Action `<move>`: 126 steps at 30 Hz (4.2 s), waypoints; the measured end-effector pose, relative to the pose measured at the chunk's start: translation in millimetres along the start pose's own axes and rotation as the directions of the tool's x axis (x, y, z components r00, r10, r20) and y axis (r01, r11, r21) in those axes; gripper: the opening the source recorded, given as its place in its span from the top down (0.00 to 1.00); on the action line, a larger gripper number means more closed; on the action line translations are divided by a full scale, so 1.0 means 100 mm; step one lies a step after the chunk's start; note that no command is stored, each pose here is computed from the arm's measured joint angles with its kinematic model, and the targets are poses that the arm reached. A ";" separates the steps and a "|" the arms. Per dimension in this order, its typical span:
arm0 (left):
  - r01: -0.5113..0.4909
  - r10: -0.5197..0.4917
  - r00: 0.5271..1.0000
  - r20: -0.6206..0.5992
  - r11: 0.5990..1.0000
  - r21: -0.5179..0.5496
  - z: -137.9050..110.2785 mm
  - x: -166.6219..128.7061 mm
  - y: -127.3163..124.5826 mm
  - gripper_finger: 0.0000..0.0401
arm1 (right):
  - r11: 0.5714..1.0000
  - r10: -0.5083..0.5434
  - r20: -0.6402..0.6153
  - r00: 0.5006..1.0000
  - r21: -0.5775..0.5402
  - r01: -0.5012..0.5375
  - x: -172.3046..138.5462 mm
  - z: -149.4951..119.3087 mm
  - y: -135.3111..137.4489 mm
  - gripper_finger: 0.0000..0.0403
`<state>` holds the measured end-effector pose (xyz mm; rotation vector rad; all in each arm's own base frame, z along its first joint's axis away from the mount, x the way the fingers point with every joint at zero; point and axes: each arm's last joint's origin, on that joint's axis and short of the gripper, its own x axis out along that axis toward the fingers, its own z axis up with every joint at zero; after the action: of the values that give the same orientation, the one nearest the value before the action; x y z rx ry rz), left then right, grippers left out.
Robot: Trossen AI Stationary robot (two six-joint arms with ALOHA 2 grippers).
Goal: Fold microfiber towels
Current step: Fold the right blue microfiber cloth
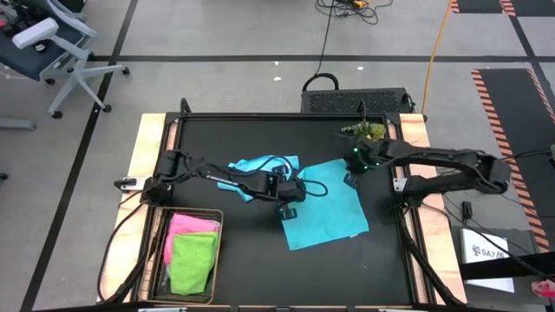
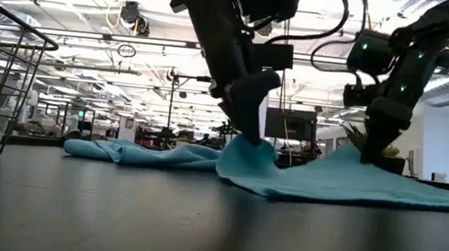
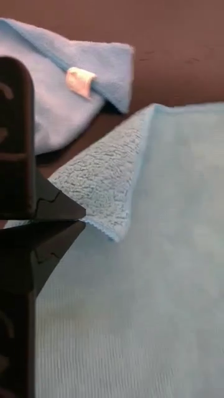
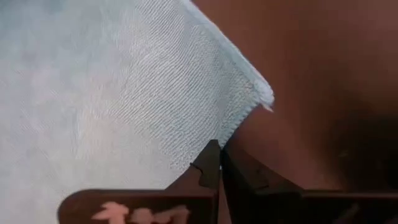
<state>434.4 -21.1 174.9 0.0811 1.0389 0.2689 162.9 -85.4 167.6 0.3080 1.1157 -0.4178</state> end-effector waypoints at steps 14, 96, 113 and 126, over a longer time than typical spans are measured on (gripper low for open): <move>0.062 -0.061 0.995 0.074 0.998 -0.013 0.14 -0.17 0.37 1.00 | 1.000 -0.015 0.096 0.995 -0.002 0.015 -0.32 -0.06 0.05 1.00; 0.153 -0.155 0.985 0.081 0.988 0.035 0.12 -0.18 0.51 1.00 | 0.968 -0.198 -0.107 0.974 -0.179 0.177 -0.55 0.00 0.44 1.00; 0.305 -0.303 0.952 0.031 0.951 -0.043 -0.15 -0.02 -0.12 1.00 | 0.997 -0.004 -0.273 0.962 -0.075 -0.017 -0.55 -0.38 0.89 1.00; 0.463 -0.456 0.886 0.081 0.875 -0.142 -0.13 -0.03 -0.21 0.82 | 0.972 0.194 -0.389 0.901 -0.044 -0.229 -0.33 -0.64 1.01 0.85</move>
<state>425.6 -42.9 166.9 -0.3027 0.9572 -0.0873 146.6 37.7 174.7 0.4408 1.4617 -0.1124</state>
